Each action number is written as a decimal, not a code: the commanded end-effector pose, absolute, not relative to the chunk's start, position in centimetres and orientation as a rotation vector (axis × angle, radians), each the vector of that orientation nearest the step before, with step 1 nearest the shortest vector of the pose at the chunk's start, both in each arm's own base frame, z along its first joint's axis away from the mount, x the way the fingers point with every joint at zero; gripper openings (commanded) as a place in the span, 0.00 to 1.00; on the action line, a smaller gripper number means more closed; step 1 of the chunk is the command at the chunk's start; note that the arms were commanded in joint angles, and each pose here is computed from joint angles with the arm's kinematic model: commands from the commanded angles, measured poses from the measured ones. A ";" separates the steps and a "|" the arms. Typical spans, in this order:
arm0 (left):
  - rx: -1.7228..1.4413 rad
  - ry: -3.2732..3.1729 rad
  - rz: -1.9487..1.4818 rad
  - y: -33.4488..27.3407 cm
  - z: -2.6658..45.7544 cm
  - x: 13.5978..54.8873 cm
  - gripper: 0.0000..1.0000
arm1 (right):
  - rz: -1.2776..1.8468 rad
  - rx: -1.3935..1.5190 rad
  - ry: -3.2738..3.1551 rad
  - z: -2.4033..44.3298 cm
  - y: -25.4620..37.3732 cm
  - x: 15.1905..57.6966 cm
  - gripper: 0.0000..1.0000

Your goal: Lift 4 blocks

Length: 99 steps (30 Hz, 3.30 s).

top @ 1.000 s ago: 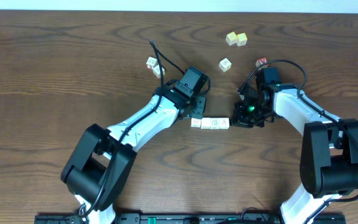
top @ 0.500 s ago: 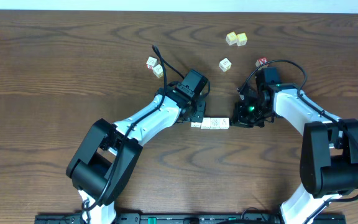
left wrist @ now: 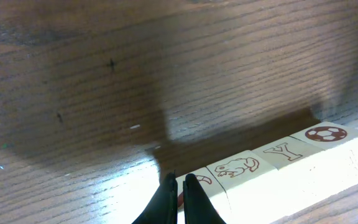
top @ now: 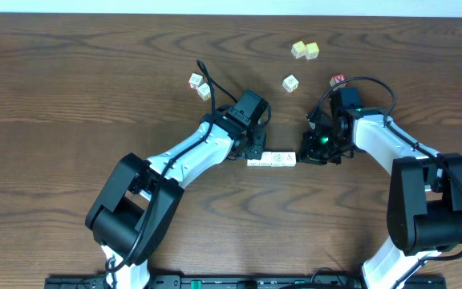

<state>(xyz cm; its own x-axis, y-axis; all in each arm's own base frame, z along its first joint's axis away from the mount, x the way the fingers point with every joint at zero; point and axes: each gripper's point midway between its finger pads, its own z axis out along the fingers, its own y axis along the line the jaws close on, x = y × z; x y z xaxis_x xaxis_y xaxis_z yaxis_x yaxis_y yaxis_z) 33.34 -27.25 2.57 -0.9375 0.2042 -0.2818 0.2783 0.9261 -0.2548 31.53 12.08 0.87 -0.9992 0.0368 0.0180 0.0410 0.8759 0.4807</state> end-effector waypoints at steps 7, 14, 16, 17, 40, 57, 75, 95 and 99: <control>0.368 2.841 -0.445 -27.6 2.5 33.2 0.07 | -0.771 -0.076 -3.018 0.5 12.2 31.2 0.01; 0.367 2.827 -0.453 -27.6 3.1 33.3 0.07 | -0.770 -0.077 -3.016 0.4 12.2 31.2 0.01; 0.366 2.818 -0.458 -27.7 3.5 33.4 0.07 | -0.770 -0.077 -3.016 0.4 12.2 31.2 0.01; 0.366 2.814 -0.461 -27.7 3.7 33.4 0.07 | -0.770 -0.077 -3.016 0.4 12.2 31.2 0.01; 0.096 3.060 -0.566 -21.4 5.8 29.6 0.07 | -0.765 -0.077 -3.018 0.4 12.2 31.2 0.01; 0.044 3.019 -0.735 -25.5 1.1 29.6 0.07 | -0.765 -0.077 -3.018 0.4 12.2 31.2 0.01; 0.056 2.965 -0.720 -25.5 1.2 30.8 0.07 | -0.765 -0.076 -3.018 0.4 12.2 31.2 0.01; 0.032 3.110 -0.624 -25.7 1.7 25.4 0.07 | -0.733 -0.081 -3.021 0.3 11.9 31.0 0.01; -0.006 3.071 -0.510 -25.8 1.2 25.9 0.07 | -0.732 -0.081 -3.018 0.3 11.8 31.0 0.01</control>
